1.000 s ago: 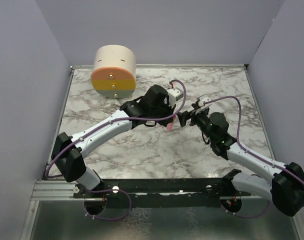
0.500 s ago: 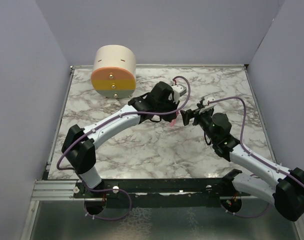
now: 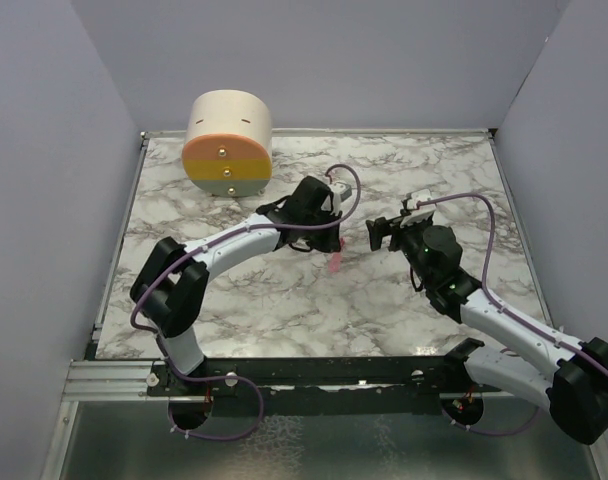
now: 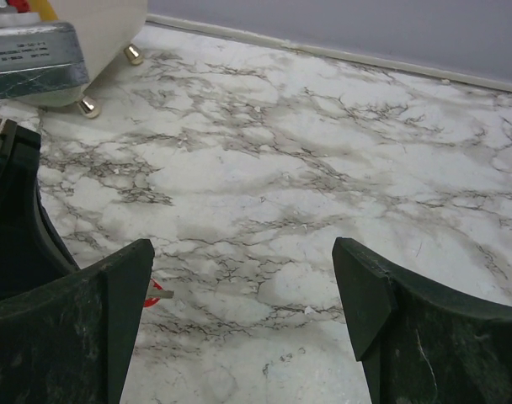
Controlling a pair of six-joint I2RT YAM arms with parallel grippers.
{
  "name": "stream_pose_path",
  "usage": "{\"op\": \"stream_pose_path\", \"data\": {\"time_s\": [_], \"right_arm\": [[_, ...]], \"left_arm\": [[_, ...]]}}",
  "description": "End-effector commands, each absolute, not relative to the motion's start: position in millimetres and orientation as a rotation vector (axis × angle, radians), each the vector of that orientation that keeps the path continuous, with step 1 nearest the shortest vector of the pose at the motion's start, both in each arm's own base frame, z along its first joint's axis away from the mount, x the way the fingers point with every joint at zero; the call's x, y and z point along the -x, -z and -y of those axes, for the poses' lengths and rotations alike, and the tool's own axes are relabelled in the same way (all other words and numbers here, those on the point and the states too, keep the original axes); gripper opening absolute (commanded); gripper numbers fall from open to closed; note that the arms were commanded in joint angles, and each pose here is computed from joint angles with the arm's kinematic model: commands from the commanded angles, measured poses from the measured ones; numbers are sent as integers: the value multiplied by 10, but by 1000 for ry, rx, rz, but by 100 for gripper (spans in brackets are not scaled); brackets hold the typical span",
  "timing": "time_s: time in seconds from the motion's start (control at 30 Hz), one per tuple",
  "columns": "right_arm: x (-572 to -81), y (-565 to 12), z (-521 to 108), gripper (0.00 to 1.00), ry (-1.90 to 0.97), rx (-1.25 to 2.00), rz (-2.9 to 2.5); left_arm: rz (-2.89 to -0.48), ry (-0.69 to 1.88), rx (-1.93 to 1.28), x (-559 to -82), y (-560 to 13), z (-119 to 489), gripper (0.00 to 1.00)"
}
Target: Put the keys on the keyring
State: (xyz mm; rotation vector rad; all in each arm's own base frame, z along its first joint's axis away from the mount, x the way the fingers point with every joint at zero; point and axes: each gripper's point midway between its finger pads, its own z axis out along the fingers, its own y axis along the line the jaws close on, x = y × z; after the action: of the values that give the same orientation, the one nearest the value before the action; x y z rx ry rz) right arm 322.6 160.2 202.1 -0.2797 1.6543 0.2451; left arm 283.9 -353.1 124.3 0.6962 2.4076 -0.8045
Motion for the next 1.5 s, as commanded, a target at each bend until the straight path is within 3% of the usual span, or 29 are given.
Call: {"op": "stream_pose_path", "data": {"time_s": [0.0,0.3,0.43,0.6,0.7,0.87,1.1,1.23,1.47], "right_arm": [[-3279,-2179,-1533,89,-226,223,-1637],[-3290,-2148,-1589,89,-245,245,-1650],[-3300,-2115,-1645,89,-260,270,-1661],[-3292,-2019,-1882,87,-336,390,-1688],[-3241,-1906,-2167,81,-440,550,-1706],[-3170,-1648,-2598,70,-570,750,-1793],[-2994,-1324,-3000,72,-604,883,-1914],[-2833,-1116,-3205,72,-532,952,-1968],[-2749,-831,-3349,71,-363,997,-2019]], "left_arm": [[-2283,1050,-513,-2927,-1596,3525,3],[-2130,1315,-284,-3003,-1931,3440,33],[-2076,1353,-255,-3040,-2067,3453,35],[-2018,1139,-131,-3196,-2067,3122,35],[-1964,1013,-7,-3255,-2039,2802,36],[-1861,847,167,-3237,-2053,2273,54],[-1807,717,206,-3158,-2120,1927,68],[-1799,678,233,-3125,-2081,1818,84],[-1752,644,268,-3050,-2157,1650,86]]}}
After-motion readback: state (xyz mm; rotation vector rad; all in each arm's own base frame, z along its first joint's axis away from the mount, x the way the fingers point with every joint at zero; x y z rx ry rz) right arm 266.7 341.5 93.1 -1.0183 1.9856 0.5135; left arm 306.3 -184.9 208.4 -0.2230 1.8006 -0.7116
